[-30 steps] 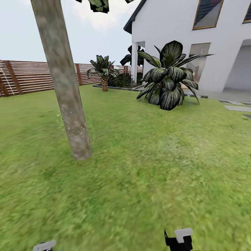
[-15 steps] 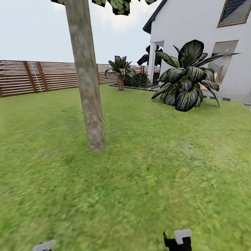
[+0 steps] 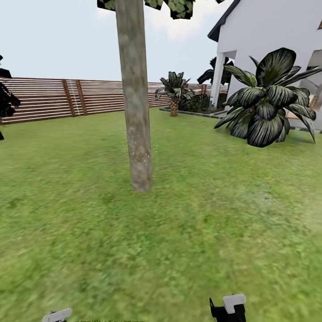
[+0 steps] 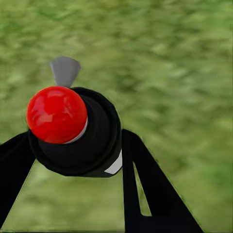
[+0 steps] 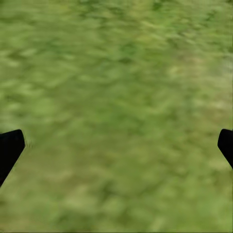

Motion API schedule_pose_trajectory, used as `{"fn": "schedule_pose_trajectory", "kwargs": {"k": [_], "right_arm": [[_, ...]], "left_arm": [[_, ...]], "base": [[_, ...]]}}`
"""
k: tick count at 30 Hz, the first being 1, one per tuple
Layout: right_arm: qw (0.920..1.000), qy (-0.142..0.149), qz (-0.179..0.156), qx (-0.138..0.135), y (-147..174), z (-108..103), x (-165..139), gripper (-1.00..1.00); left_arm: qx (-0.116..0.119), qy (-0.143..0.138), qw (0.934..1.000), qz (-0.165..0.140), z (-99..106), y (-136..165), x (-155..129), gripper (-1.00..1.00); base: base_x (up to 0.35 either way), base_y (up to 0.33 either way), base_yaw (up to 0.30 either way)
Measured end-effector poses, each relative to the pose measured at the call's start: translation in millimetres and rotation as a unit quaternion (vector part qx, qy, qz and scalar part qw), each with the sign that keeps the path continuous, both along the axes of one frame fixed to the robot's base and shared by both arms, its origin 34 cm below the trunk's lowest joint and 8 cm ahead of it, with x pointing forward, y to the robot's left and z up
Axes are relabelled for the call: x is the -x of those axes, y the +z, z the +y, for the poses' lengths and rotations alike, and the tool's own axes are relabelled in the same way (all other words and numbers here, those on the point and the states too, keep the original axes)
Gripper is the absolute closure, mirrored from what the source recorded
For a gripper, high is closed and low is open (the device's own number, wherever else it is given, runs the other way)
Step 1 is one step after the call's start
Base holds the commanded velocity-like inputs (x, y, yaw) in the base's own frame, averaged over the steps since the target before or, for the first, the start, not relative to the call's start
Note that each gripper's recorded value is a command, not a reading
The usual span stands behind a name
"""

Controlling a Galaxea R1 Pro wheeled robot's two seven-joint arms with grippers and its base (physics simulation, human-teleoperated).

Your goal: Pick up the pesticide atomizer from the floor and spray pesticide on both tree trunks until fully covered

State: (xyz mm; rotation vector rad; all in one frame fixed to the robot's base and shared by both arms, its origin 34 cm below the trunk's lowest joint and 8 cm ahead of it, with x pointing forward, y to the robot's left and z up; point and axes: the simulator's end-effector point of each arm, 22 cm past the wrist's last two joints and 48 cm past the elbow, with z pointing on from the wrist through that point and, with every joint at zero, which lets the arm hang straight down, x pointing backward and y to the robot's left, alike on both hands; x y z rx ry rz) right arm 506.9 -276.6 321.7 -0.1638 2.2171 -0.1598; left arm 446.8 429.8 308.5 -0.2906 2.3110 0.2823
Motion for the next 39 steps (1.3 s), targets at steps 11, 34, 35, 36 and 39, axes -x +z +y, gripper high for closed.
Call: {"fn": "schedule_pose_trajectory", "kwargs": {"k": [11, 34, 35, 36, 39], "right_arm": [[1.0000, 0.000, 0.000, -0.001, -0.1, 1.0, 0.1, -1.00], [1.0000, 0.000, 0.001, 0.000, 25.6, 0.6, -5.2, -1.00], [1.0000, 0.000, 0.001, 0.000, 25.7, 0.5, -5.2, -1.00], [1.0000, 0.000, 0.001, 0.000, 25.7, 0.3, -5.3, -1.00], [1.0000, 0.000, 0.001, 0.000, 25.7, 0.4, -5.2, -1.00]], "left_arm": [[0.000, -0.001, 1.0000, 0.000, -0.7, -0.2, -0.1, 1.00], [0.000, 0.002, 1.0000, 0.000, 1.1, 26.1, -5.4, 1.00], [0.000, 0.002, 1.0000, 0.000, 0.6, 26.0, -5.4, 1.00], [0.000, 0.001, 1.0000, 0.001, -0.2, 25.8, -5.5, 1.00], [0.001, 0.001, 1.0000, 0.001, -0.6, 25.5, -5.3, 1.00]], "base": [[0.000, 0.000, 0.283], [0.000, 0.000, 0.285], [0.000, 0.000, 0.285], [0.000, 0.000, 0.285], [0.000, 0.000, 0.285]]}}
